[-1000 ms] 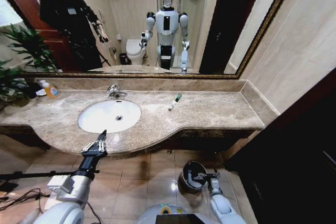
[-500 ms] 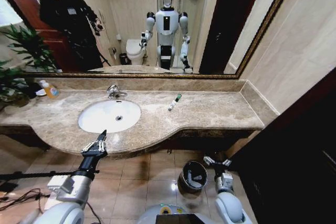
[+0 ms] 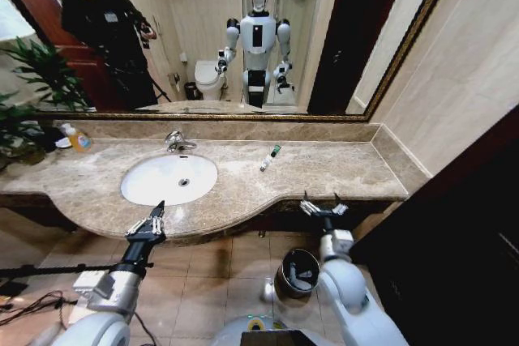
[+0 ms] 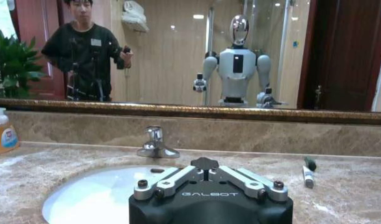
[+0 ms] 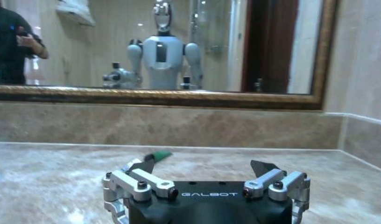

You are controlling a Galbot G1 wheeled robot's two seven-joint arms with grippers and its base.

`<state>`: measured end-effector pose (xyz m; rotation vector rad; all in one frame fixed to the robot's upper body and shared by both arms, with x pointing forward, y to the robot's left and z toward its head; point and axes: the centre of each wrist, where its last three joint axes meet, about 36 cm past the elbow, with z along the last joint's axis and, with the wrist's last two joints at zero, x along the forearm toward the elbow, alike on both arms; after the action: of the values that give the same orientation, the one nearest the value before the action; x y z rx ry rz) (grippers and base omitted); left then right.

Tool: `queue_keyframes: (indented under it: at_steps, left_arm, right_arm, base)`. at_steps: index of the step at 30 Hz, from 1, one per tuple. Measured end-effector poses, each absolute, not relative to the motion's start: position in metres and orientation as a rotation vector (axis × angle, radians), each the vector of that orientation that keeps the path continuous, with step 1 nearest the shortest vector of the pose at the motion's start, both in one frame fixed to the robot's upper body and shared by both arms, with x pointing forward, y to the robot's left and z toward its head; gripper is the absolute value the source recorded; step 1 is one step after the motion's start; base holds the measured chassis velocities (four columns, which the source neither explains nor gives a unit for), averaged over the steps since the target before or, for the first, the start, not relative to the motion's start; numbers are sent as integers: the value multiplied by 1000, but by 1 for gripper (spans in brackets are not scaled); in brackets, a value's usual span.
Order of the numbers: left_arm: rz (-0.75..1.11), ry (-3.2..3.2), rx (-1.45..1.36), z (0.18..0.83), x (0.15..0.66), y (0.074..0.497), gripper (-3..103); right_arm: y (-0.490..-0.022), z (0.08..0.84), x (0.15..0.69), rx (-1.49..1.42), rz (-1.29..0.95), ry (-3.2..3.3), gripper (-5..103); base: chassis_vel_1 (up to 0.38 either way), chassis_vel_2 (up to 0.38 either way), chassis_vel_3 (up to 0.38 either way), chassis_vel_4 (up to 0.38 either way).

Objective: Pick up the trash from the sink and place it in the trash bin.

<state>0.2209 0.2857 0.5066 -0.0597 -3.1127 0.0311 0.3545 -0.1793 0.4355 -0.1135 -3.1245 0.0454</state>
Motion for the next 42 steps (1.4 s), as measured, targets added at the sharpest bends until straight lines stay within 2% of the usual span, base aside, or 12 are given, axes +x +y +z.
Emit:
queue_keyframes:
  at_steps: [15,24,42]
  left_arm:
    - [31,-3113,-59,507,221,286,0]
    - [31,-3113,-59,507,221,286,0]
    - [31,-3113,-59,507,221,286,0]
  right_arm:
    - [-146,458,450,57,-23,-3080,100]
    - [-109,460,513,120,-17,-2992,100]
    - [-91,448,574,208,-19,-2810,100]
  base:
    - [0,0,0,0]
    - [0,0,0,0]
    - [0,0,0,0]
